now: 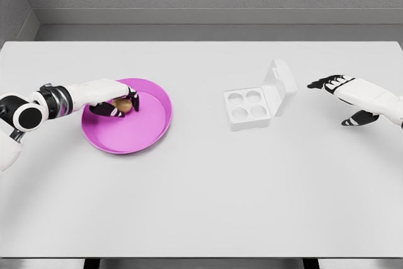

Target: Pack egg into the box and close the box lid

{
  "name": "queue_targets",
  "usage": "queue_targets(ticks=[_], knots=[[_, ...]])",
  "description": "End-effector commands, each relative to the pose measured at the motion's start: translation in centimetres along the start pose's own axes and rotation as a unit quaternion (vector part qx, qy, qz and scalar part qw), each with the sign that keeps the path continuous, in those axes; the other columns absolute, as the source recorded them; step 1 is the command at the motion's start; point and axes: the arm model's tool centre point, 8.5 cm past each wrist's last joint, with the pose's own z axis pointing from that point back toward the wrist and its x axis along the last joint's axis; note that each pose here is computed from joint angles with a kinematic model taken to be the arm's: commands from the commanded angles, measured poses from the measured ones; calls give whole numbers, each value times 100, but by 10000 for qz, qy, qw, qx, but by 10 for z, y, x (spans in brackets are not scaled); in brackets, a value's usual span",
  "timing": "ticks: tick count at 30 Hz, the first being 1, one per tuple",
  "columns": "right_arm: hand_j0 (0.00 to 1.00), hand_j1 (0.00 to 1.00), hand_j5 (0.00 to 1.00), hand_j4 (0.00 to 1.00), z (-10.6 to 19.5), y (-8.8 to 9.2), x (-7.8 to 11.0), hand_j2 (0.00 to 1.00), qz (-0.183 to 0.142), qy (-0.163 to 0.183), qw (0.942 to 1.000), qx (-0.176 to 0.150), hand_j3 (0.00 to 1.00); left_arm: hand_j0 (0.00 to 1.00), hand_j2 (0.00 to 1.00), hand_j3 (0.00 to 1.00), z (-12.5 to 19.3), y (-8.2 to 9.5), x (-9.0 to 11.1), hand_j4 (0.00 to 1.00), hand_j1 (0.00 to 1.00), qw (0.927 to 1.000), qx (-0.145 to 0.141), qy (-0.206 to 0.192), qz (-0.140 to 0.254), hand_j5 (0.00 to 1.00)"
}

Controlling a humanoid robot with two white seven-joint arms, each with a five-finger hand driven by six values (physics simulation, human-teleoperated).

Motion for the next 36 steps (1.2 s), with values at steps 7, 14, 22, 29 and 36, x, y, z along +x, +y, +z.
queue_targets(ticks=[7,14,22,29,36], knots=[[100,100,100,100,1,-1,-1,100,-26,15,10000,-19,100,28,28,28,1,7,3,28,28,10000,85,-41,-8,28],[100,100,100,100,1,-1,-1,100,-22,21,10000,-16,100,28,28,28,3,18,20,28,28,9992,234,-274,-158,28],[100,100,100,100,1,-1,-1,100,-16,4,10000,-20,100,27,27,27,6,29,33,27,27,9979,381,-427,-293,27],[100,100,100,100,1,-1,-1,100,-16,4,10000,-20,100,27,27,27,7,36,46,27,27,9963,502,-573,-404,27],[100,100,100,100,2,-1,-1,100,-23,25,10000,-17,100,27,27,27,5,45,65,27,27,9935,638,-800,-505,27]])
